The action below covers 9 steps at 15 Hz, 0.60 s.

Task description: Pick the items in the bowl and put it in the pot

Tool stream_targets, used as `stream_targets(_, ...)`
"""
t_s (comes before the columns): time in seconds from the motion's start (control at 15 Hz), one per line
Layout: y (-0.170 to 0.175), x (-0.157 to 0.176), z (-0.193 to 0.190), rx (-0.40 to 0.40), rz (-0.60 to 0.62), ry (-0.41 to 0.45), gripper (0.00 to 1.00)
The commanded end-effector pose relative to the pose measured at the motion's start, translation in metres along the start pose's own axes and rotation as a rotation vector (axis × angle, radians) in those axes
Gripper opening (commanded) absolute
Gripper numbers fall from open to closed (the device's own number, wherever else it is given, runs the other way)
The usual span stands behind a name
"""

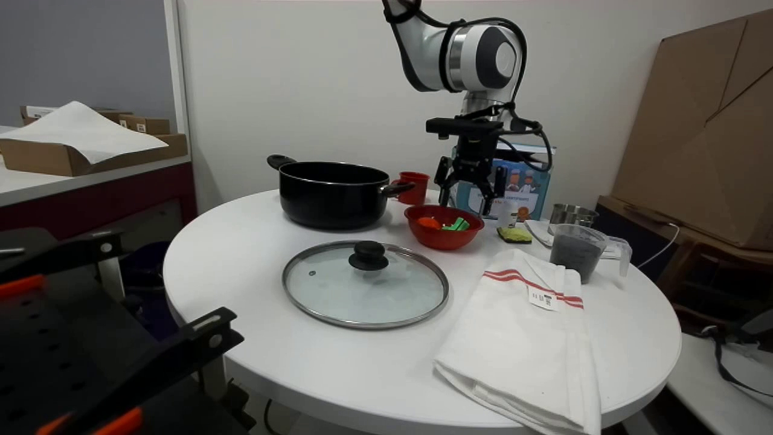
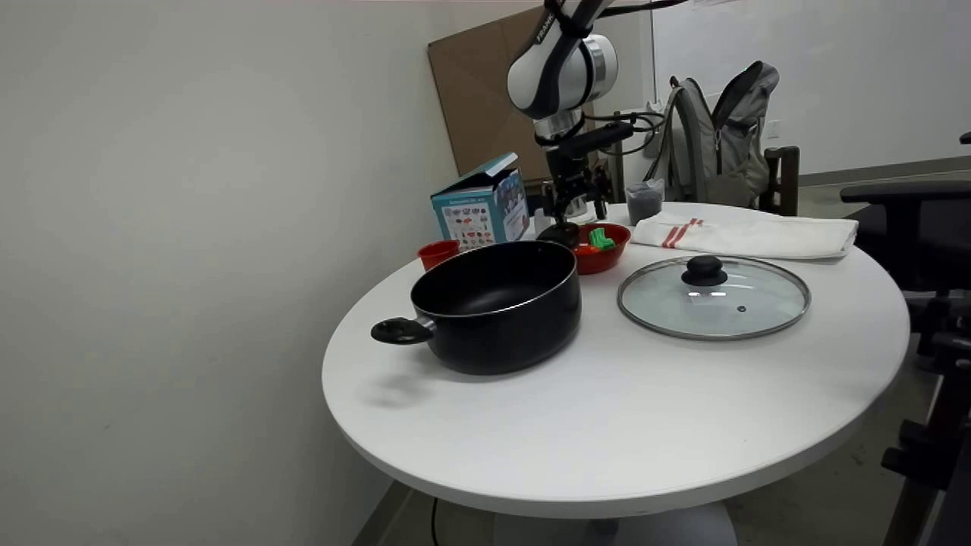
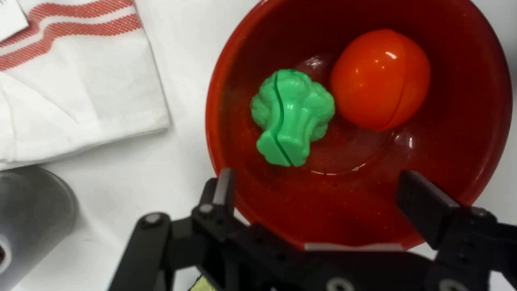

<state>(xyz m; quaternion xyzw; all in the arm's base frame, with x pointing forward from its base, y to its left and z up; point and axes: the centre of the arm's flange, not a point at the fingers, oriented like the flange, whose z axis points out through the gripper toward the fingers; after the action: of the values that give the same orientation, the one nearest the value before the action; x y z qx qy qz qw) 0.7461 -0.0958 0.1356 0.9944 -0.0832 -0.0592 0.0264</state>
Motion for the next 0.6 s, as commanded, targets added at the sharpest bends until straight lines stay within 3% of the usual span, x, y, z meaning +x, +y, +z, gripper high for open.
stream_targets(0.0,0.003,-0.006,0.003,0.016,0.019,-0.038,1.0)
stream_targets(0.47,-0.002,-0.012,0.013,0.017,-0.01,-0.112,0.97)
stream_targets(0.53,-0.001,-0.012,0.015,0.018,-0.009,-0.118,0.74)
